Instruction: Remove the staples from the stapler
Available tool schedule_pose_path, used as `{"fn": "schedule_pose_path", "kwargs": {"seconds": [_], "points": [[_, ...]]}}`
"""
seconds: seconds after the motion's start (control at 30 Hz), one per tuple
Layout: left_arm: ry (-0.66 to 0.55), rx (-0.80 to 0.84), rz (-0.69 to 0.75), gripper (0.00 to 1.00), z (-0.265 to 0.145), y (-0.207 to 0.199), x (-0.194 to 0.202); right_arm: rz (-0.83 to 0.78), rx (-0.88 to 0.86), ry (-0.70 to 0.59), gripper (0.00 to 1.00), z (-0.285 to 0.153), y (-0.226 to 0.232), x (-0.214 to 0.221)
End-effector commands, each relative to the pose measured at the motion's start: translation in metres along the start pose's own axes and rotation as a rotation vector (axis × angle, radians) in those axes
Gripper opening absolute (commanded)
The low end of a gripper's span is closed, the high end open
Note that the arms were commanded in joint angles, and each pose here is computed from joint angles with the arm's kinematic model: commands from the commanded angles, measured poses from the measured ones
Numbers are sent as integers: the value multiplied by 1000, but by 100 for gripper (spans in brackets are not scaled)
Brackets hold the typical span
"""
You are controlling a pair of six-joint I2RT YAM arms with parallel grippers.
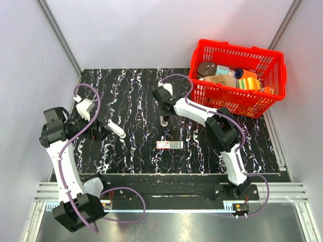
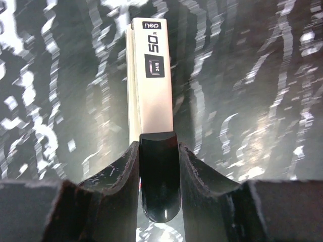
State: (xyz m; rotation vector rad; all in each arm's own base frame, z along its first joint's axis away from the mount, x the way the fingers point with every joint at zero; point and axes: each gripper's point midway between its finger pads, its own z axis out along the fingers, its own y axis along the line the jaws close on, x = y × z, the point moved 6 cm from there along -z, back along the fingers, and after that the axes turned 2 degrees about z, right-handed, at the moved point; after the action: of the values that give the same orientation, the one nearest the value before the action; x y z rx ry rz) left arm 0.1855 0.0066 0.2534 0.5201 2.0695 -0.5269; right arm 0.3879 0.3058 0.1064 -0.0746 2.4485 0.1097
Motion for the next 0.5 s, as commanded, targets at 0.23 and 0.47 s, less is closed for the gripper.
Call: {"fn": "schedule_pose_path", "kwargs": {"seconds": [0.23, 0.47], "points": [[18, 195, 94, 99, 20, -32, 17, 37, -183, -38, 11, -75, 89, 6], [36, 219, 126, 99, 22, -38, 14, 1, -146, -36, 12, -76, 97, 18]]}}
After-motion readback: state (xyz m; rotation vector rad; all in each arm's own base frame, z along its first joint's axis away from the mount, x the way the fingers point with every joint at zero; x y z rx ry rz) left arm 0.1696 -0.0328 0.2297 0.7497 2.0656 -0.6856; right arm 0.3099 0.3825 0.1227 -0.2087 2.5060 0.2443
